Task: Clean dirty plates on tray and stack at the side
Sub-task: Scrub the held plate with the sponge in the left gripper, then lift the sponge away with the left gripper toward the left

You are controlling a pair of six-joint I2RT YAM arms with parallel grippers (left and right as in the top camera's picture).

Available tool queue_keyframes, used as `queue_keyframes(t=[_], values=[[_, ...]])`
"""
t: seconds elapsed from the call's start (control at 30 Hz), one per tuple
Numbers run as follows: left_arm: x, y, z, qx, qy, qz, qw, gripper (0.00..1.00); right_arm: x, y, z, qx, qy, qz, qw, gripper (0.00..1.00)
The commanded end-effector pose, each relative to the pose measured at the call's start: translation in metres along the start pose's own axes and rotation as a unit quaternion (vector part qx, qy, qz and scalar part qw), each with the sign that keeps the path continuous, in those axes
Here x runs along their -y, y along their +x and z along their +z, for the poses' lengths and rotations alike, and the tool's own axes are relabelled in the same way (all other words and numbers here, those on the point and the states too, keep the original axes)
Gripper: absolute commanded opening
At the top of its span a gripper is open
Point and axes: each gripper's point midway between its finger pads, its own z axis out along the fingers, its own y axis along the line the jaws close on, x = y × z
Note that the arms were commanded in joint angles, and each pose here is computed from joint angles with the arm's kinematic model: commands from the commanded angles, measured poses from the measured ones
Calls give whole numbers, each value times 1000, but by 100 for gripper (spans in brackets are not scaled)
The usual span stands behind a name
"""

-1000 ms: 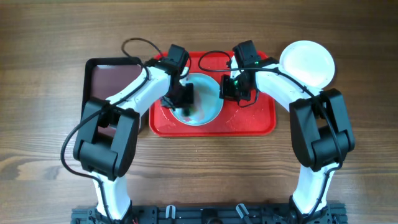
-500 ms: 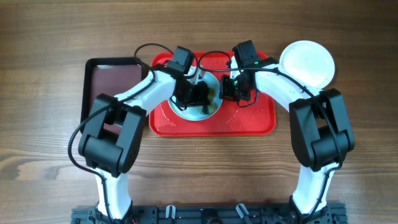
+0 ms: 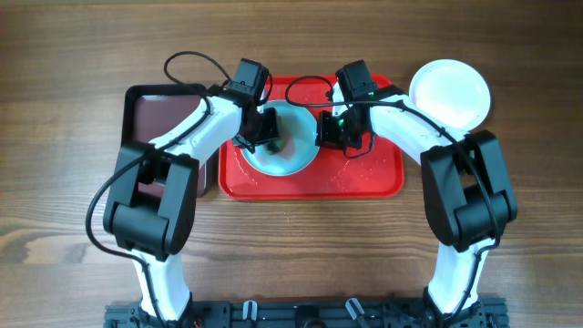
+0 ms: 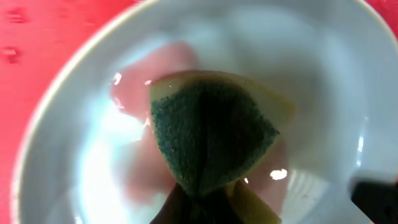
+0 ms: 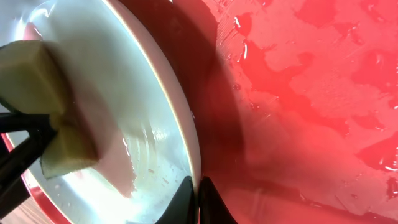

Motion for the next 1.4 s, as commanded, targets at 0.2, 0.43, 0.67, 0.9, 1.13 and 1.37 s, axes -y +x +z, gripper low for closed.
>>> queue_keyframes(t=[0.2, 0.43, 0.67, 0.9, 1.13, 1.37], values=[[-63, 8, 19, 3, -131, -33, 991, 4, 7, 2, 3, -5, 9, 5, 1000, 4], [-42, -13, -22, -6, -128, -43, 991, 4, 7, 2, 3, -5, 9, 5, 1000, 4], [-12, -52, -70, 28, -94, -19, 995, 4, 9, 0, 3, 0, 15, 5, 1000, 4], [-13, -60, -80, 36, -89, -23, 995, 4, 9, -11, 2, 24, 19, -3, 1000, 7], [-41, -72, -85, 41, -95, -56, 993, 4, 6, -27, 7, 55, 13, -3, 998, 23], [-46, -74, -86, 42, -95, -62, 993, 4, 9, -27, 11, 52, 14, 10, 999, 4]])
